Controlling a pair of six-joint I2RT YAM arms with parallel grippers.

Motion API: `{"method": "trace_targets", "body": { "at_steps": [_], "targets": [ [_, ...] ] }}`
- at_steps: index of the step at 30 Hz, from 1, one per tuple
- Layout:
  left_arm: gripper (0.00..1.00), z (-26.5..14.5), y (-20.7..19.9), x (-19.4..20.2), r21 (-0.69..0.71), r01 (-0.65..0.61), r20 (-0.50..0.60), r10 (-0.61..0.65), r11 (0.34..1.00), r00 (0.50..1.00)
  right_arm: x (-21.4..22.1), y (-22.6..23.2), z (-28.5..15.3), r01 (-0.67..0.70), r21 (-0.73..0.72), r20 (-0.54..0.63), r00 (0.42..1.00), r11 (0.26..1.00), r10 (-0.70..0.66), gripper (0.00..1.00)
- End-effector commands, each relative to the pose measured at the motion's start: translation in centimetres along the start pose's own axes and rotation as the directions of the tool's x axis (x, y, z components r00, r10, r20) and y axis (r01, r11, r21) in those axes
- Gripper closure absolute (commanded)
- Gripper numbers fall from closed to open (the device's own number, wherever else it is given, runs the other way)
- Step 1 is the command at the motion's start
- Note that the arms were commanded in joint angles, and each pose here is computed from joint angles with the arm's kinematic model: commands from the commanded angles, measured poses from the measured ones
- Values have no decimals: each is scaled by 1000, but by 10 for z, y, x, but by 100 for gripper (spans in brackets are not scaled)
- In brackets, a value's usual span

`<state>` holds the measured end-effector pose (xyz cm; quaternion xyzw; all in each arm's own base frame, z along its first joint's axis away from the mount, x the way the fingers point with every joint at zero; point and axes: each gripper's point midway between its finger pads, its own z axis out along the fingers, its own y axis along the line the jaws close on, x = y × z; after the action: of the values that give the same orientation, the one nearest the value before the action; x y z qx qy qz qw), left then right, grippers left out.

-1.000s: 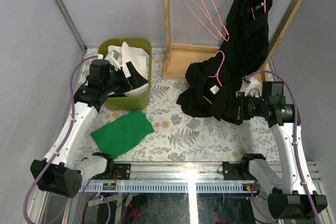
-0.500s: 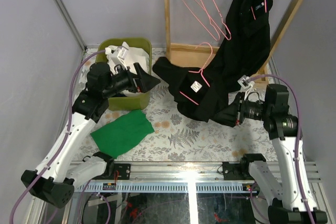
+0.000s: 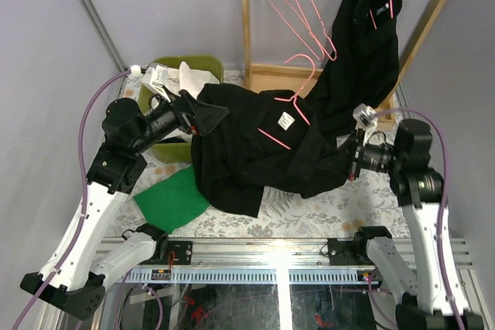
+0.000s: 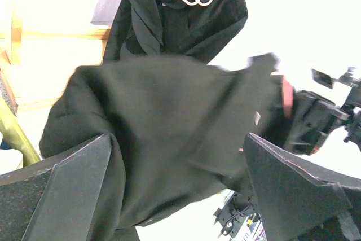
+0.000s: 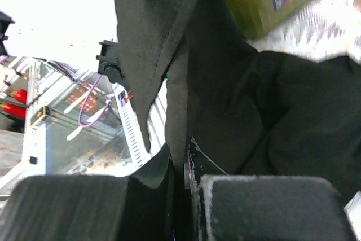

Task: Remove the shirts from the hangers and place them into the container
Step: Pick up the hanger from the clothesline.

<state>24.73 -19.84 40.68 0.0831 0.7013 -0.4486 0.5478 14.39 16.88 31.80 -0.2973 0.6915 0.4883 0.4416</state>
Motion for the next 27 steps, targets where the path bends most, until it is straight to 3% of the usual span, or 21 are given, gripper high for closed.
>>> {"method": "trace_targets", "body": {
  "at_steps": [1,8,12,17,20,27],
  "targets": [
    [0,3,-7,-12,29,-20,48,18,999,999,30,-32,3,-174,99,-126,975,980,186,100],
    [0,13,17,10,-59,1,-47,-4,998,999,40,-48,2,-206,190,-128,964,960,232,100],
    [1,25,2,23,41,7,-104,-3,999,995,41,-36,4,-215,120,-138,963,969,231,100],
    [4,57,-37,62,138,-7,-219,38,990,975,63,-60,6,-275,208,-157,938,939,310,100],
    [4,69,-65,68,187,-45,-199,83,981,976,65,-57,8,-302,185,-169,928,935,333,100],
    [5,113,-69,57,163,-78,-86,93,984,992,63,-50,9,-293,158,-172,932,943,319,100]
  ]
}}
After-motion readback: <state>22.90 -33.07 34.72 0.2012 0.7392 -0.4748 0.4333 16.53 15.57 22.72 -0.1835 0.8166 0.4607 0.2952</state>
